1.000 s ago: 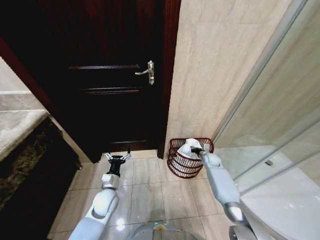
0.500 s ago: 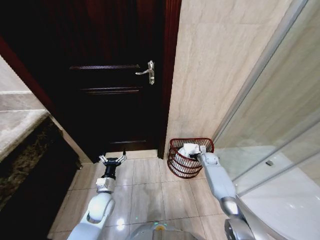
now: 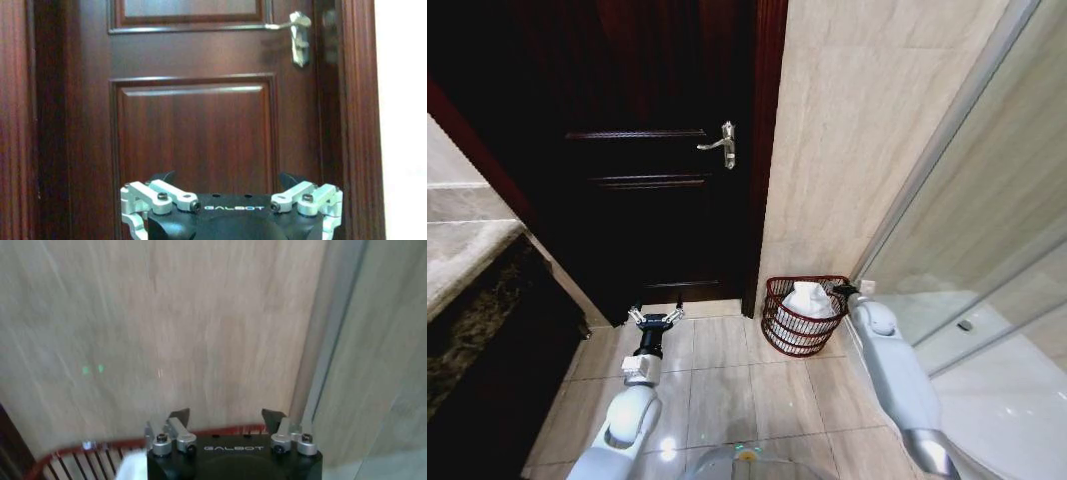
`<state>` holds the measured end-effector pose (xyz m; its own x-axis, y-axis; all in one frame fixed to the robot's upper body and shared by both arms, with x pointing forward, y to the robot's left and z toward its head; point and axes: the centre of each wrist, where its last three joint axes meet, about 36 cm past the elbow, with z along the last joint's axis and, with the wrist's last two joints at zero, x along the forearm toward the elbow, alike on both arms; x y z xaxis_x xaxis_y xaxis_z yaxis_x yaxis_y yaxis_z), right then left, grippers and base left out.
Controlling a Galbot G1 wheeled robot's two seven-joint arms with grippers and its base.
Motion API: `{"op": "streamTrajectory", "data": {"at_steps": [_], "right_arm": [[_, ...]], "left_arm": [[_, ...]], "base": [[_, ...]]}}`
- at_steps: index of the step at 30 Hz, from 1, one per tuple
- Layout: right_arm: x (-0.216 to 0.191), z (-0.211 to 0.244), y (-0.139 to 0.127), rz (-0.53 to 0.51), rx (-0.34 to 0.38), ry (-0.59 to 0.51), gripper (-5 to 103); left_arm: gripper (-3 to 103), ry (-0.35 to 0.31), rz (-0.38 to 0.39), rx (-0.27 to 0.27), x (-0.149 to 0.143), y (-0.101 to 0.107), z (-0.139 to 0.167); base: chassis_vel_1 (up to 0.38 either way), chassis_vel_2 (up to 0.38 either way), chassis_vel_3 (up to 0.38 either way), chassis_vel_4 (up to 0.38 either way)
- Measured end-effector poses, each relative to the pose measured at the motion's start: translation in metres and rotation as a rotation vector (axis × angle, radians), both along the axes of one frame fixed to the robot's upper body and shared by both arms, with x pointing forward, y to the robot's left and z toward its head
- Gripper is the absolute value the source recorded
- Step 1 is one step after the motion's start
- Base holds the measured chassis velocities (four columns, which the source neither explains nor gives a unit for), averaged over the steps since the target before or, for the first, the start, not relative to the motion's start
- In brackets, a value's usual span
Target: Discard the used towel into the hamper.
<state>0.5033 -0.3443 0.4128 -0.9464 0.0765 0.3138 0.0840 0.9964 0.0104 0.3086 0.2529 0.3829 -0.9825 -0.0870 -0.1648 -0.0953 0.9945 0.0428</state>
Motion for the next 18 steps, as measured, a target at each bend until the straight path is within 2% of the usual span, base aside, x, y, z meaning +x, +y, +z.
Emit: {"op": "streamTrajectory", "data": {"at_steps": [4, 5, 9, 10, 13, 15, 16, 18], "right_arm": [[-0.082, 0.018, 0.018, 0.051, -0.036, -0.172, 96], [-0.082, 0.018, 0.018, 0.051, -0.036, -0.172, 96], [-0.151, 0.003, 0.04, 0.052, -0.094, -0.234, 100], [-0.151, 0.003, 0.04, 0.052, -0.094, -0.234, 100], [-0.187, -0.008, 0.048, 0.027, -0.101, -0.249, 100], [-0.23, -0.016, 0.05, 0.0, -0.092, -0.276, 100], [-0.23, -0.016, 0.05, 0.0, -0.092, -0.276, 100], [-0.263, -0.022, 0.053, -0.02, -0.104, -0.284, 100]], "left_arm": [[100, -0.014, -0.012, -0.034, -0.003, 0.0, 0.001], [100, -0.014, -0.012, -0.034, -0.003, 0.0, 0.001], [100, 0.007, -0.056, -0.051, -0.011, -0.002, -0.004], [100, 0.007, -0.056, -0.051, -0.011, -0.002, -0.004], [100, 0.017, -0.078, -0.059, -0.015, -0.004, -0.009], [100, 0.026, -0.095, -0.072, -0.019, -0.005, -0.012], [100, 0.026, -0.095, -0.072, -0.019, -0.005, -0.012], [100, 0.036, -0.112, -0.085, -0.022, -0.005, -0.013]], "base": [[0.0, 0.0, 0.0, 0.0], [0.0, 0.0, 0.0, 0.0], [0.0, 0.0, 0.0, 0.0], [0.0, 0.0, 0.0, 0.0], [0.0, 0.0, 0.0, 0.0], [0.0, 0.0, 0.0, 0.0], [0.0, 0.0, 0.0, 0.0], [0.0, 0.0, 0.0, 0.0]]}}
